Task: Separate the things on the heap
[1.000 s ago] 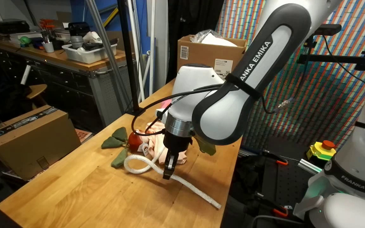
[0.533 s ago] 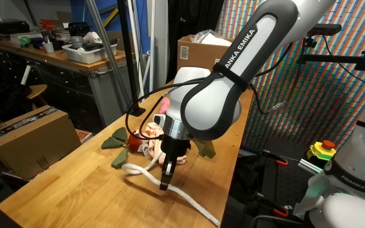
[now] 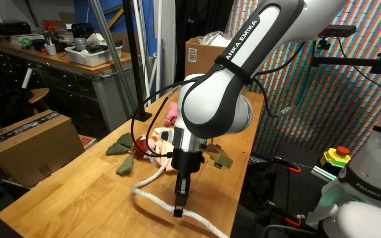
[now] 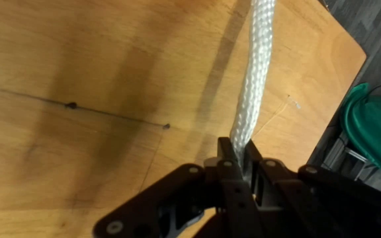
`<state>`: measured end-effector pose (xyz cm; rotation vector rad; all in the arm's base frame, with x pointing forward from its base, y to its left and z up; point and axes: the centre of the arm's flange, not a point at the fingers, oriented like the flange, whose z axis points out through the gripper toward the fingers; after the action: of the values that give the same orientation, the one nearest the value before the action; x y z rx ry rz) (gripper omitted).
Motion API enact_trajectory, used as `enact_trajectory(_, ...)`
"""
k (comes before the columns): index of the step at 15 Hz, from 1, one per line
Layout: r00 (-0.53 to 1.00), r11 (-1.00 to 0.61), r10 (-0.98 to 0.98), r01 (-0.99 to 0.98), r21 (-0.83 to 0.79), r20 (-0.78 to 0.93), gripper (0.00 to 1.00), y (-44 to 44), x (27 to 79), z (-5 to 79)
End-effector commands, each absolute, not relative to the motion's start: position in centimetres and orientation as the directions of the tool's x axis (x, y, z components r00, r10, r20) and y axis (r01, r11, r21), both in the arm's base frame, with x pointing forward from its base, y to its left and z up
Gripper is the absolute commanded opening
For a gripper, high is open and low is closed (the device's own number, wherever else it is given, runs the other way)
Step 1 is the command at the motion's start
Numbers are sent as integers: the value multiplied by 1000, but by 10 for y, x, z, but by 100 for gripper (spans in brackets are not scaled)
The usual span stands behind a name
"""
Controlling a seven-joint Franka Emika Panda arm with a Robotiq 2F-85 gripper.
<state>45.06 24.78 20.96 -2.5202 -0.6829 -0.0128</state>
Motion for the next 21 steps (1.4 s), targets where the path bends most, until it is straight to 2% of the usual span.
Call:
enact_trajectory(1, 866, -700, 481, 475, -534, 140, 8, 256, 448, 208)
enact_trajectory(5, 850, -685, 513, 490, -539, 122, 8, 266, 441, 201)
enact_trajectory(7, 841, -685, 527, 505, -524, 122, 36, 269, 438, 197)
enact_trajectory(15, 816, -697, 566, 551, -459, 121, 97, 270, 435, 190)
enact_trajectory(16, 813, -709, 567, 563, -425, 131, 100, 268, 437, 189)
enact_trajectory(21, 777, -753, 599, 629, -196, 194, 100, 253, 453, 192)
